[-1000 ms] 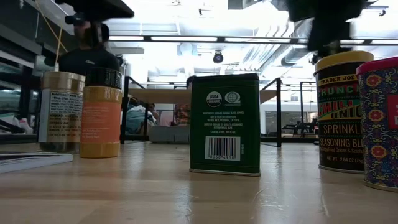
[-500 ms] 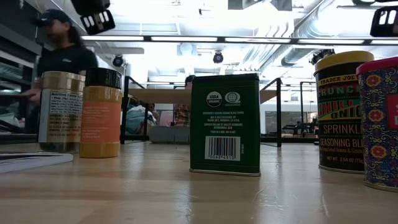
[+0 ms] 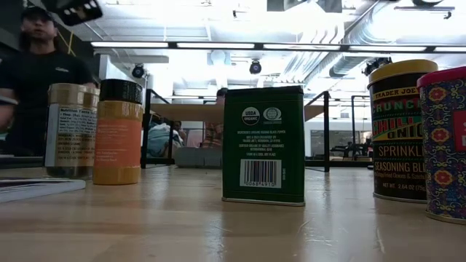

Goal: Shelf spices
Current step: Put the green seasoning can on the shelf

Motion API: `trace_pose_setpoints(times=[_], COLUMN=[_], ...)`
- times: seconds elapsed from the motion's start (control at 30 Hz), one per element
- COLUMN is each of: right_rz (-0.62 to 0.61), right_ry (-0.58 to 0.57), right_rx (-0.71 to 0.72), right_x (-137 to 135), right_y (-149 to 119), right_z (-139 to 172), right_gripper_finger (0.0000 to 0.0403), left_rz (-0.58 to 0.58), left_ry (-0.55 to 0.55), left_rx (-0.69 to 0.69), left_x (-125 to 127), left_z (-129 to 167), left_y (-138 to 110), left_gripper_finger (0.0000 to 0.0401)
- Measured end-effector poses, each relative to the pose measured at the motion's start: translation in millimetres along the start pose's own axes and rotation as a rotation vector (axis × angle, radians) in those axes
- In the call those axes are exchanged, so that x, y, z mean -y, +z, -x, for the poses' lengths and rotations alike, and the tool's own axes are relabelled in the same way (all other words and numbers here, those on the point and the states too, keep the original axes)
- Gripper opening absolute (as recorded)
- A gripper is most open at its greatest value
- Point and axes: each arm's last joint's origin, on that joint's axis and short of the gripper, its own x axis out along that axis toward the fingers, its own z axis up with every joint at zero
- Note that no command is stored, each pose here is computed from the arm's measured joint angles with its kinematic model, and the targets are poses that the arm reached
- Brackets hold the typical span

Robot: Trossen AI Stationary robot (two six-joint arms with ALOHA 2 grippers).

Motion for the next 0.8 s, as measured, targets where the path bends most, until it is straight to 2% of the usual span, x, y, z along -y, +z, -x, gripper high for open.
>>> trace_pose_setpoints(times=[0.1, 0.2, 0.43, 0.67, 0.8], right_rz=[0.065, 0.105, 0.074, 0.123, 0.102], right_ry=[-0.055, -0.178, -0.446, -0.512, -0.505], right_rx=[-0.143, -0.300, -0.474, -0.444, -0.325], right_x=[-20.9, -36.7, -58.6, -67.1, -63.3], right_y=[10.8, 10.8, -0.6, -11.0, 5.2], right_z=[-13.0, -26.7, -45.4, -48.6, -53.7], right_gripper_finger=[0.0226, 0.0225, 0.0225, 0.0225, 0.0225], left_rz=[-0.052, -0.095, -0.181, -0.095, -0.063], left_ry=[0.047, 0.111, 0.122, 0.167, 0.215], left_rx=[0.009, 0.021, 0.027, 0.056, 0.077], left_x=[8.7, 13.5, 21.6, 26.3, 28.0], left_z=[-0.5, -0.2, -1.3, -2.5, -5.6], left_y=[-6.0, -11.0, -15.5, -18.5, -18.7], left_gripper_finger=[0.0272, 0.0274, 0.0274, 0.0274, 0.0274])
